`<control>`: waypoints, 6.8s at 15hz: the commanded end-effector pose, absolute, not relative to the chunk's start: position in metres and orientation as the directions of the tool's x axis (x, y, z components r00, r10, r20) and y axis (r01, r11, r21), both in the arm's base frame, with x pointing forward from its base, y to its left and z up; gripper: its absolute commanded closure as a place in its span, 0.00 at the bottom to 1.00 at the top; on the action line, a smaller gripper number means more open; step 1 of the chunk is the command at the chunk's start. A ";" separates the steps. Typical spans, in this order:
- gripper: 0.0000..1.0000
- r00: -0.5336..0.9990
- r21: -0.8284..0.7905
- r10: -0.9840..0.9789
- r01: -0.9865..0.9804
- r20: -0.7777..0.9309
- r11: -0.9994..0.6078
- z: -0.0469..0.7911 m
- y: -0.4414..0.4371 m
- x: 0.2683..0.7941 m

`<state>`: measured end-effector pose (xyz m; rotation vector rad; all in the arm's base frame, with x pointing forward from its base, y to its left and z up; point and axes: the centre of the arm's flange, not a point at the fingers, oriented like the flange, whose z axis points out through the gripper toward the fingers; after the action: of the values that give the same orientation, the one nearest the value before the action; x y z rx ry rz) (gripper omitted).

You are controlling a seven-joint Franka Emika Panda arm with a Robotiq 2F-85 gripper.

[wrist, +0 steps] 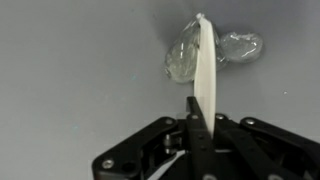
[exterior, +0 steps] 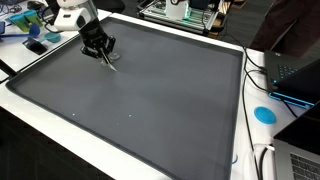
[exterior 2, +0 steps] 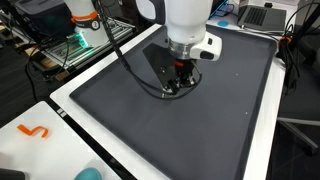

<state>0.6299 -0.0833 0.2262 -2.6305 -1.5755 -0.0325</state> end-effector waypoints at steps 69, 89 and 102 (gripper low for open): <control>0.99 0.730 0.094 0.680 0.674 0.067 -0.733 0.310 -0.165 0.579; 0.99 0.888 0.108 0.429 0.416 0.169 -0.903 0.345 -0.116 0.590; 0.99 0.880 0.167 0.460 0.440 0.114 -0.882 0.363 -0.079 0.603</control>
<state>0.6054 -0.1021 0.3492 -3.1275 -0.7612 -0.3106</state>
